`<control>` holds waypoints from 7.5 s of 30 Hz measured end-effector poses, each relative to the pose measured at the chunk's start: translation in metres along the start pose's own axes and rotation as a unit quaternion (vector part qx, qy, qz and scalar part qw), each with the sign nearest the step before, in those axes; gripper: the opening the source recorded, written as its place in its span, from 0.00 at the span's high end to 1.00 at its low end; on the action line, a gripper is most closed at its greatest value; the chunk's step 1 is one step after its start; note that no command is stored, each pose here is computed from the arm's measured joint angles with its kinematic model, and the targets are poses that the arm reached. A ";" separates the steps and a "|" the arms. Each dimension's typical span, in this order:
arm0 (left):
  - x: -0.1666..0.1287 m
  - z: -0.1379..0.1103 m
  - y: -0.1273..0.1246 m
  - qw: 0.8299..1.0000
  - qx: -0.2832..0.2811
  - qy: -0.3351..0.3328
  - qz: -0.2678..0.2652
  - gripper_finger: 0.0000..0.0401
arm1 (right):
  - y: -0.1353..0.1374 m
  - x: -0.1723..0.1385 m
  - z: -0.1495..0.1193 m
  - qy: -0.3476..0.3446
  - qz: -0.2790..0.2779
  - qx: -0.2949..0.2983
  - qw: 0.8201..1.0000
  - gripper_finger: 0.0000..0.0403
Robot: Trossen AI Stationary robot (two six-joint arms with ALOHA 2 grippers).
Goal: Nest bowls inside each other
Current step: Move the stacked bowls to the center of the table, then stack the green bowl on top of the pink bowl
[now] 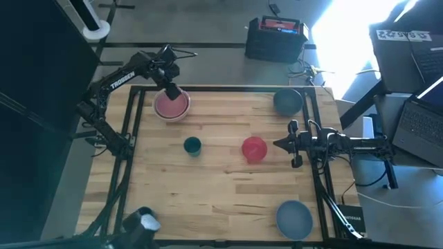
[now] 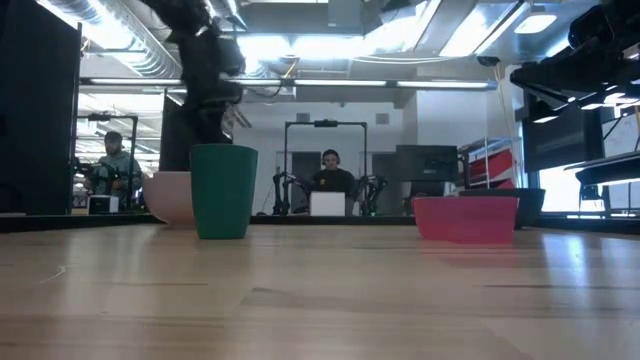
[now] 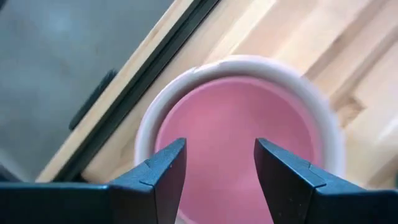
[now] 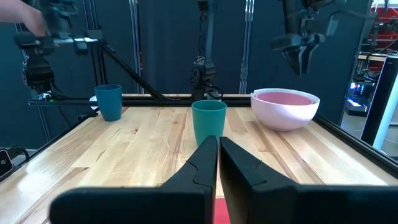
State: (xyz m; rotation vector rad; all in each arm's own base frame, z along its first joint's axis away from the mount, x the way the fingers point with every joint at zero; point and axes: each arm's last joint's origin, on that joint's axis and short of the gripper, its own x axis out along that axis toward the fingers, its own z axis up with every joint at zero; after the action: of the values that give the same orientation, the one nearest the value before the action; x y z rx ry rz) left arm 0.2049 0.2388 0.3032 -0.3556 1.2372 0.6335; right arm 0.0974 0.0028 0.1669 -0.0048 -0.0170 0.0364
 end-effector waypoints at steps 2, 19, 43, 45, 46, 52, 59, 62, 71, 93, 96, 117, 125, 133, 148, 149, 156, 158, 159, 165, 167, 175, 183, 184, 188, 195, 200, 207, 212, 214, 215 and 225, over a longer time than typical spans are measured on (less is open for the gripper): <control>-0.008 0.007 -0.011 1.000 0.015 -0.016 -0.003 0.57 | 0.000 0.000 0.000 0.000 0.000 0.000 1.000 1.00; -0.060 0.024 -0.102 0.994 0.066 -0.079 -0.027 0.57 | -0.006 -0.002 0.012 -0.052 -0.096 0.225 0.968 1.00; 0.047 -0.013 -0.089 0.995 -0.026 0.094 -0.014 0.57 | -0.006 -0.008 0.014 0.024 -0.106 0.241 0.964 1.00; 0.052 -0.016 -0.090 0.995 -0.025 0.095 -0.015 0.57 | -0.006 -0.008 0.014 0.025 -0.106 0.241 0.964 1.00; 0.055 -0.018 -0.090 0.995 -0.025 0.099 -0.015 0.57 | -0.006 -0.008 0.014 0.025 -0.106 0.241 0.964 1.00; 0.068 -0.026 -0.091 0.994 -0.012 0.105 -0.009 0.57 | -0.006 -0.008 0.014 0.025 -0.106 0.241 0.964 1.00; 0.082 -0.032 -0.090 0.995 0.001 0.097 -0.010 0.68 | -0.006 -0.008 0.014 0.023 -0.107 0.246 0.963 1.00; 0.087 -0.035 -0.089 0.995 0.009 0.094 -0.011 0.76 | -0.006 -0.008 0.014 0.022 -0.108 0.249 0.962 1.00; 0.097 -0.039 -0.089 0.996 0.045 0.077 0.001 0.95 | -0.006 -0.008 0.014 0.021 -0.110 0.254 0.961 1.00; 0.081 0.028 -0.190 0.976 0.204 0.057 -0.045 0.96 | -0.006 -0.008 0.014 0.021 -0.121 0.260 0.958 1.00; 0.084 0.041 -0.211 0.970 0.233 0.052 -0.047 0.96 | -0.006 -0.008 0.014 0.021 -0.121 0.260 0.958 1.00; 0.067 0.027 -0.322 0.949 0.302 0.007 -0.087 0.96 | -0.006 -0.008 0.012 0.034 -0.123 0.258 0.958 1.00; 0.058 0.011 -0.349 0.941 0.319 -0.002 -0.114 0.96 | -0.006 -0.008 0.011 0.035 -0.123 0.258 0.958 1.00; 0.056 0.003 -0.360 0.937 0.326 -0.007 -0.127 0.96 | -0.006 -0.008 0.011 0.035 -0.123 0.258 0.958 1.00; 0.060 0.004 -0.362 0.934 0.335 -0.001 -0.122 0.76 | -0.006 -0.008 0.010 0.042 -0.115 0.254 0.959 1.00; 0.058 0.005 -0.362 0.934 0.336 -0.003 -0.122 0.76 | -0.006 -0.008 0.011 0.040 -0.115 0.253 0.960 1.00; 0.046 0.010 -0.362 0.930 0.346 -0.015 -0.121 0.73 | -0.006 -0.008 0.013 0.031 -0.112 0.245 0.962 1.00; 0.041 0.012 -0.361 0.928 0.354 -0.015 -0.114 0.72 | -0.006 -0.008 0.014 0.028 -0.111 0.239 0.964 1.00; 0.038 0.012 -0.359 0.926 0.362 -0.011 -0.107 0.72 | -0.006 -0.008 0.015 0.022 -0.109 0.236 0.965 1.00; 0.004 0.022 -0.343 0.916 0.401 -0.012 -0.016 0.72 | -0.010 -0.006 0.047 0.051 -0.161 0.193 0.967 0.99; -0.013 0.030 -0.335 0.919 0.394 -0.028 0.009 0.72 | -0.014 0.003 0.063 0.098 -0.196 0.171 0.961 0.95; -0.072 0.052 -0.286 0.941 0.319 -0.109 0.034 0.72 | -0.066 0.063 0.108 0.370 -0.365 0.092 0.849 0.65; -0.138 0.042 -0.210 0.952 0.261 -0.152 0.048 0.72 | -0.144 0.092 0.098 0.573 -0.366 0.122 0.723 0.52; -0.146 0.038 -0.201 0.953 0.254 -0.157 0.050 0.72 | -0.156 0.094 0.095 0.595 -0.362 0.132 0.705 0.51; -0.175 0.024 -0.168 0.954 0.231 -0.181 0.060 0.72 | -0.192 0.094 0.080 0.655 -0.334 0.172 0.655 0.46; -0.210 0.000 -0.133 0.953 0.200 -0.219 0.064 0.72 | -0.197 0.095 0.058 0.667 -0.293 0.220 0.649 0.46; -0.222 -0.012 -0.123 0.952 0.193 -0.227 0.066 0.72 | -0.194 0.094 0.039 0.660 -0.295 0.241 0.648 0.46; -0.224 -0.018 -0.121 0.953 0.197 -0.219 0.065 0.72 | -0.192 0.091 0.015 0.654 -0.300 0.230 0.656 0.59; -0.224 -0.018 -0.121 0.952 0.203 -0.219 0.067 0.72 | -0.191 0.090 0.008 0.658 -0.299 0.218 0.656 0.80; -0.224 -0.018 -0.121 0.951 0.205 -0.219 0.067 0.72 | -0.191 0.090 0.005 0.660 -0.298 0.213 0.655 0.88; -0.224 -0.018 -0.121 0.951 0.207 -0.219 0.067 0.72 | -0.191 0.090 0.003 0.661 -0.298 0.211 0.655 0.92; -0.224 -0.018 -0.121 0.952 0.204 -0.219 0.068 0.72 | -0.130 0.144 0.106 0.618 -0.167 0.122 0.759 1.00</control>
State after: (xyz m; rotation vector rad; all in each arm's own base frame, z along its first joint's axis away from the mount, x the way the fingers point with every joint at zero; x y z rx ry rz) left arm 0.2244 0.0781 0.5001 0.2115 0.9342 0.5206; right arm 0.2439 -0.1217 0.2761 0.2392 1.3311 -0.3340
